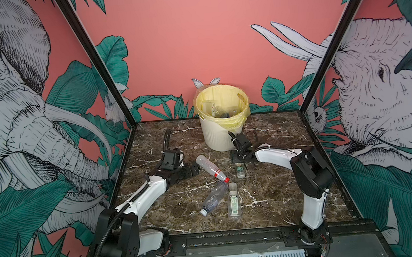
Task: Throw the plastic bottles in the bin
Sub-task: Pick up the plastic bottle from the center of the table.
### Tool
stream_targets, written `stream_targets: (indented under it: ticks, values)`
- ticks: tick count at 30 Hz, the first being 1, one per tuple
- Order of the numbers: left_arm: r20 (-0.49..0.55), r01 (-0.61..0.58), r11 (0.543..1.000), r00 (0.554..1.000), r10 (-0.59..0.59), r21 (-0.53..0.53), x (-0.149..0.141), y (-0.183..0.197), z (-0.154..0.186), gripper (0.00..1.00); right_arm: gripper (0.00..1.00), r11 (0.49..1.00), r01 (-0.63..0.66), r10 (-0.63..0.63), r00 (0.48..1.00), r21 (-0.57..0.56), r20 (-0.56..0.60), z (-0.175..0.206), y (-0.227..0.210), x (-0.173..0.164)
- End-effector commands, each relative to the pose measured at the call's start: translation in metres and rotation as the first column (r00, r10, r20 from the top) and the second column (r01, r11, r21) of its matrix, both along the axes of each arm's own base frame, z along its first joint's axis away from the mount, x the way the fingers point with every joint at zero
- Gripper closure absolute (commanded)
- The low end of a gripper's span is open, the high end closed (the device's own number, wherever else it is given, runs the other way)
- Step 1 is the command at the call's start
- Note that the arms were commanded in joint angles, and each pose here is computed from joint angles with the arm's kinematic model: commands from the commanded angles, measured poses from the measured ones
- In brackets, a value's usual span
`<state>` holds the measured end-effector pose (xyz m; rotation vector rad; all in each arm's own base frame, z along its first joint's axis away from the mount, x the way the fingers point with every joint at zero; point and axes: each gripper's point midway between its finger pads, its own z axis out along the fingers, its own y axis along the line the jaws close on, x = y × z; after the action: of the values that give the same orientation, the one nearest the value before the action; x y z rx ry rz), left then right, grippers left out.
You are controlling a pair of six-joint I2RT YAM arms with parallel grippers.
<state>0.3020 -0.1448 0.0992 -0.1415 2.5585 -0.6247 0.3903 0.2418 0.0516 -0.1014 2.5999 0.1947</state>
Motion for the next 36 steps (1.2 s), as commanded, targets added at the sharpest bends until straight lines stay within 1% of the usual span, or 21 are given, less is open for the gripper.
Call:
stream_targets:
  ticks: [1, 4, 7, 12, 16, 19, 23, 26, 27, 30, 33, 36]
  values:
    - [0.016, -0.021, 1.000, 1.000, 0.022, -0.012, 0.003, 0.002, 0.003, 0.01, 0.40, 1.000, -0.002, 0.002, 1.000, -0.023, 0.009, 0.001, -0.005, -0.006]
    - [0.017, -0.023, 1.000, 1.000, 0.024, -0.011, 0.004, 0.002, 0.002, 0.01, 0.46, 1.000, 0.002, -0.002, 1.000, -0.020, 0.010, 0.002, -0.007, -0.008]
    - [0.004, -0.017, 1.000, 1.000, 0.017, -0.009, 0.003, 0.001, -0.002, 0.01, 0.48, 1.000, 0.014, -0.014, 1.000, -0.022, 0.016, 0.006, -0.012, -0.011]
    - [-0.015, -0.011, 1.000, 1.000, 0.011, 0.001, 0.000, 0.002, -0.007, 0.01, 0.49, 1.000, 0.022, -0.022, 0.998, 0.002, 0.061, 0.021, -0.017, -0.015]
    - [-0.009, -0.025, 1.000, 1.000, 0.024, -0.016, -0.001, 0.001, -0.006, 0.01, 0.51, 0.999, 0.028, -0.030, 0.996, 0.028, 0.085, 0.031, -0.021, -0.020]
    - [-0.015, -0.018, 1.000, 1.000, 0.018, -0.024, -0.003, 0.000, -0.006, 0.01, 0.51, 0.997, 0.023, -0.030, 0.994, 0.067, 0.107, 0.038, -0.020, -0.023]
    - [-0.007, -0.011, 1.000, 1.000, 0.011, -0.006, -0.004, 0.003, -0.004, 0.01, 0.51, 0.992, 0.021, -0.037, 0.990, 0.122, 0.134, 0.051, -0.018, -0.025]
    - [-0.006, -0.009, 1.000, 1.000, 0.009, -0.009, -0.003, 0.002, -0.002, 0.01, 0.52, 0.988, 0.027, -0.047, 0.990, 0.151, 0.134, 0.052, -0.018, -0.026]
    - [-0.005, -0.009, 1.000, 1.000, 0.009, -0.010, -0.003, 0.001, -0.002, 0.01, 0.52, 0.983, 0.020, -0.050, 0.986, 0.184, 0.160, 0.067, -0.017, -0.027]
    - [-0.004, -0.007, 1.000, 1.000, 0.007, -0.013, -0.002, 0.001, -0.003, 0.01, 0.53, 0.970, 0.001, -0.047, 0.982, 0.242, 0.181, 0.081, -0.013, -0.029]
    - [-0.008, -0.017, 1.000, 1.000, 0.017, -0.023, -0.003, 0.001, -0.007, 0.01, 0.53, 0.952, -0.031, -0.045, 0.970, 0.304, 0.240, 0.101, -0.010, -0.032]
    - [-0.003, -0.019, 0.999, 1.000, 0.019, -0.048, -0.004, -0.002, -0.006, 0.01, 0.53, 0.939, -0.042, -0.062, 0.955, 0.341, 0.289, 0.119, -0.012, -0.034]
